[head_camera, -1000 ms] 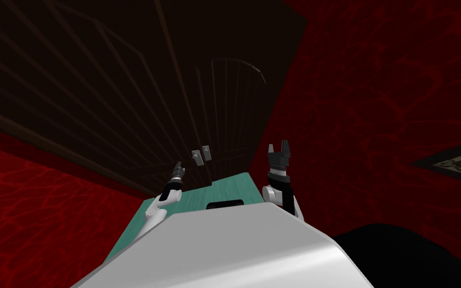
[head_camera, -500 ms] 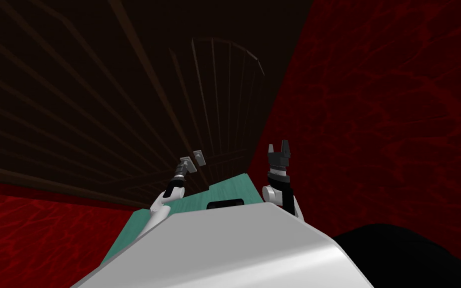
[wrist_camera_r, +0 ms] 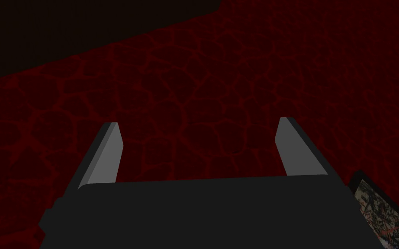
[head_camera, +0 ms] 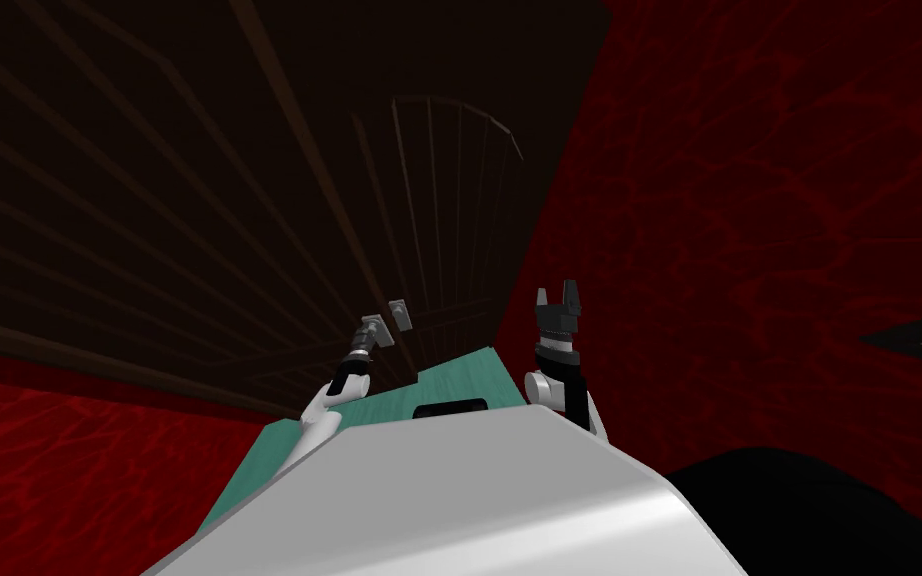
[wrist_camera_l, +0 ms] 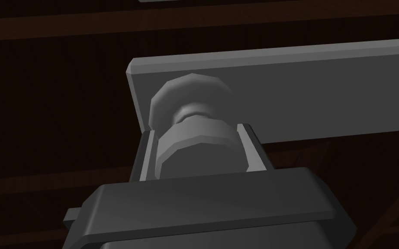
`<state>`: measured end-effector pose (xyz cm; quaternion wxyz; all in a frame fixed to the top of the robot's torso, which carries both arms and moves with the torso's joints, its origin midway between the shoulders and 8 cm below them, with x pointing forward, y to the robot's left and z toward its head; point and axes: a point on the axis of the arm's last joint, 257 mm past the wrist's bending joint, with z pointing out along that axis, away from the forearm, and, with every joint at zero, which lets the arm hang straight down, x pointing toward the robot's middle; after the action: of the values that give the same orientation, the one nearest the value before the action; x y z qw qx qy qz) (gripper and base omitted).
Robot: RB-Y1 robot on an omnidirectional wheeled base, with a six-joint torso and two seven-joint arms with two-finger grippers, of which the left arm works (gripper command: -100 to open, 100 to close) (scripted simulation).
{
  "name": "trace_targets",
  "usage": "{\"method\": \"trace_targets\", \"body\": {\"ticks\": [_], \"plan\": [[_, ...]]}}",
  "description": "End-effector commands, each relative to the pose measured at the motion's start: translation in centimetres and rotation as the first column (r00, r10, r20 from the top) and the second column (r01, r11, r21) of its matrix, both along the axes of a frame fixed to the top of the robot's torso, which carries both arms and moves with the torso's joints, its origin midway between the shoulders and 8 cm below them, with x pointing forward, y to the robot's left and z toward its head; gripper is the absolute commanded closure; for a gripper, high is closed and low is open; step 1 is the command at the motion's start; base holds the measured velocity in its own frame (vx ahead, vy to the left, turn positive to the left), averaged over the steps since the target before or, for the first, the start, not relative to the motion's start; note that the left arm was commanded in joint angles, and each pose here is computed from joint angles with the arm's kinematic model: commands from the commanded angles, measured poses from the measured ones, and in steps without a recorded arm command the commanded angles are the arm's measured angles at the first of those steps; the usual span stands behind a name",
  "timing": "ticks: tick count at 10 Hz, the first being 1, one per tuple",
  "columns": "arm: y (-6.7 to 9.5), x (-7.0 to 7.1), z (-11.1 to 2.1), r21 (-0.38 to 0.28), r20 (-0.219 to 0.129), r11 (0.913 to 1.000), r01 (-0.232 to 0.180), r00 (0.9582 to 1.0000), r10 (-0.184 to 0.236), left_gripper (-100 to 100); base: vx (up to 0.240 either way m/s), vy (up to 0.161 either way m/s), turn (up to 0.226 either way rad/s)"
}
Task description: Pull the door open
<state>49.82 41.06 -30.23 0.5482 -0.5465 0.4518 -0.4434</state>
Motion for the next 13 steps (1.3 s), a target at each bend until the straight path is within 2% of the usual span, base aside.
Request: {"method": "trace_targets", "body": {"ticks": [1, 6, 9, 12, 13], "plan": [[1.1, -0.8, -0.7, 0.004, -0.016, 0.9999, -0.015, 0.9998, 0.015, 100, -0.128, 0.047, 0.026], [1.9, -1.8, -1.1, 0.007, -0.031, 0.9999, -0.009, 0.9995, 0.009, 100, -0.197, 0.029, -0.022], [0.4, -1.4, -0.6, 0.002, -0.020, 0.9992, 0.040, 0.9990, -0.040, 100, -0.239, 0.098, -0.172], [-2.2, -0.5, 0.4, -0.007, 0.002, 0.9942, 0.108, 0.9942, -0.108, 100, -0.168, 0.118, -0.203], [-1.6, -0.8, -0.1, -0.004, -0.009, 0.9958, 0.092, 0.9957, -0.092, 100, -0.053, 0.055, -0.066]]}}
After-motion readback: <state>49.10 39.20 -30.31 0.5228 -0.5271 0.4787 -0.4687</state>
